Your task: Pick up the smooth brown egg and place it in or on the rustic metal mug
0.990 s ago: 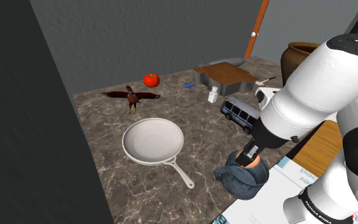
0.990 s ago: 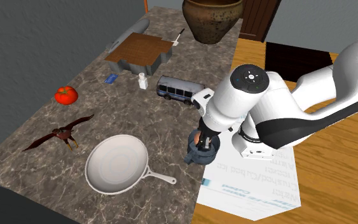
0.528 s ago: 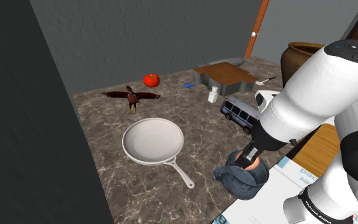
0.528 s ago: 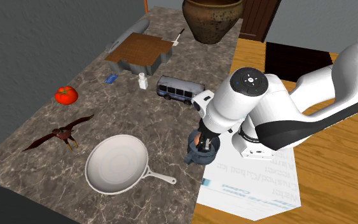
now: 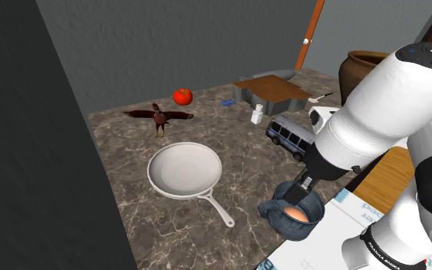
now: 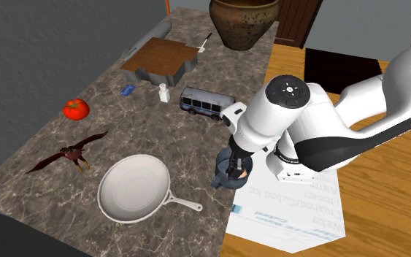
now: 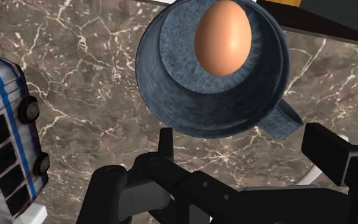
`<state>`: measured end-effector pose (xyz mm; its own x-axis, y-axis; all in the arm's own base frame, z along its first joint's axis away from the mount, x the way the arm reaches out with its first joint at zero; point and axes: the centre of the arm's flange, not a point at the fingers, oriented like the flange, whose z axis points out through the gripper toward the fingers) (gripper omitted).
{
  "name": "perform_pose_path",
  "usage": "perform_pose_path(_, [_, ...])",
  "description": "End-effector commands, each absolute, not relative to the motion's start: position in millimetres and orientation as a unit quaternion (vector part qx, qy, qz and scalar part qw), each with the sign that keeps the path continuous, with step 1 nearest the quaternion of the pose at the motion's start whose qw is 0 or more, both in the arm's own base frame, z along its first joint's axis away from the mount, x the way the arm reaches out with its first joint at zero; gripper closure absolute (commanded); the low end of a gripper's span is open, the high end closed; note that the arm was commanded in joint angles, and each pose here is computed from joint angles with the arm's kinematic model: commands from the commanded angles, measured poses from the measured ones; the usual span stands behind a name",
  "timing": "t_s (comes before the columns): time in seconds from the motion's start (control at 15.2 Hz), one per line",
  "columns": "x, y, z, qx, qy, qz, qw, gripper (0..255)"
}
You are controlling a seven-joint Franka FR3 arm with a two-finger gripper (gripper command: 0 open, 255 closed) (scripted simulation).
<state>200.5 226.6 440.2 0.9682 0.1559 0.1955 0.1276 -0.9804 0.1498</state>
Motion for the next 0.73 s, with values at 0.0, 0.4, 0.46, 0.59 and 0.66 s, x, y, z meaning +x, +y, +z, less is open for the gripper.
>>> perform_pose_path(0.0, [195.8,228.5,459.5,0.990,0.072,0.103,0.068,0])
perform_pose_path(0.4, [190.7,231.3,482.4,0.990,0.072,0.103,0.068,0])
perform_pose_path(0.46, [190.7,231.3,482.4,0.990,0.072,0.103,0.068,0])
perform_pose_path(0.59, [190.7,231.3,482.4,0.990,0.072,0.103,0.068,0])
perform_pose_path(0.66, [190.7,231.3,482.4,0.990,0.072,0.103,0.068,0])
